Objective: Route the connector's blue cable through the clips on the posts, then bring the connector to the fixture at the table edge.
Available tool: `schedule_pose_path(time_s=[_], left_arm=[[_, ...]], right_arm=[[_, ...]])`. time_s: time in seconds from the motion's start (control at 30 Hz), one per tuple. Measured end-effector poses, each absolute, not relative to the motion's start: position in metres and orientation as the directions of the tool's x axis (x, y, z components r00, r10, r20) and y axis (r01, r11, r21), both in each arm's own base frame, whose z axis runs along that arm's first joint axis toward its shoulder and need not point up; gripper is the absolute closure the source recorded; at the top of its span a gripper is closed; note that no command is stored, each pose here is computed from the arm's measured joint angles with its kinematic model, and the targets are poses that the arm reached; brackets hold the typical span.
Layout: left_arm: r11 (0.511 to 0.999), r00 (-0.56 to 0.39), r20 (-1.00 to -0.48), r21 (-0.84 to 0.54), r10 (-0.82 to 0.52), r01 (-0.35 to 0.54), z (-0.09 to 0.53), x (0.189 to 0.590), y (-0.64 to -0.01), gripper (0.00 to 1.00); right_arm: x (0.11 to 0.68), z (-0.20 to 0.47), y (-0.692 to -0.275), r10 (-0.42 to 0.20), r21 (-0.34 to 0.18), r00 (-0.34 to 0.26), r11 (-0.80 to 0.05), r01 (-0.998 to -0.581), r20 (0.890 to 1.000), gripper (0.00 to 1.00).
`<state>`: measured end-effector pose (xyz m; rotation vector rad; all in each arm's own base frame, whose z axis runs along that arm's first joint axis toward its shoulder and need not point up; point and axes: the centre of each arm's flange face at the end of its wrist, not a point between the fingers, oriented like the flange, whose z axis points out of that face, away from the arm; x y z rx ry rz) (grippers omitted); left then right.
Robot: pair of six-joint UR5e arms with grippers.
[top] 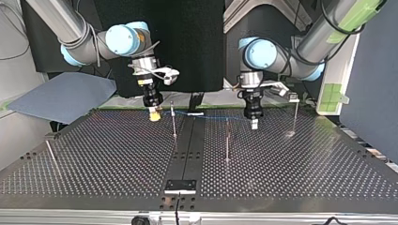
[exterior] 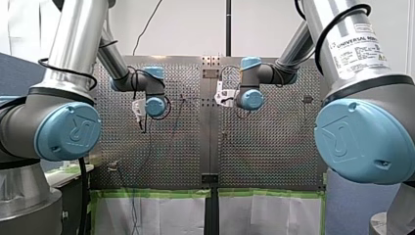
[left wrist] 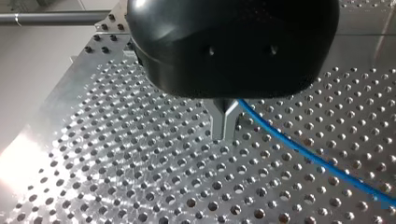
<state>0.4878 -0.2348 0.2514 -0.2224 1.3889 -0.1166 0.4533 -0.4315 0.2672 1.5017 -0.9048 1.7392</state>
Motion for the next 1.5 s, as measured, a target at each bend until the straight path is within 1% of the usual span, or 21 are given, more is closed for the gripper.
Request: schedule_pose_path(time_s=[0.57, 1.03, 1.27, 1.5], left_arm=[[0.972, 0.2, -0.956, -0.229, -0.213, -0.058, 0.258, 0.499, -0.228, 1.0], [0.969, 0.211, -0.949, -0.244, -0.233, -0.029, 0.266, 0.507, -0.232, 1.0], [0.971, 0.184, -0.956, -0.238, -0.228, -0.034, 0.256, 0.523, -0.235, 1.0], [0.969, 0.197, -0.953, -0.243, -0.23, -0.044, 0.266, 0.541, -0.234, 1.0]], right_arm=[[0.452, 0.275, -0.442, 0.051, -0.081, -0.128, -0.54, -0.838, 0.99, 1.0], [0.442, 0.274, -0.453, 0.053, -0.078, -0.126, -0.538, -0.839, 0.991, 1.0], [0.44, 0.274, -0.457, 0.052, -0.077, -0.125, -0.542, -0.837, 0.991, 1.0], [0.439, 0.278, -0.462, 0.059, -0.075, -0.128, -0.543, -0.836, 0.99, 1.0]])
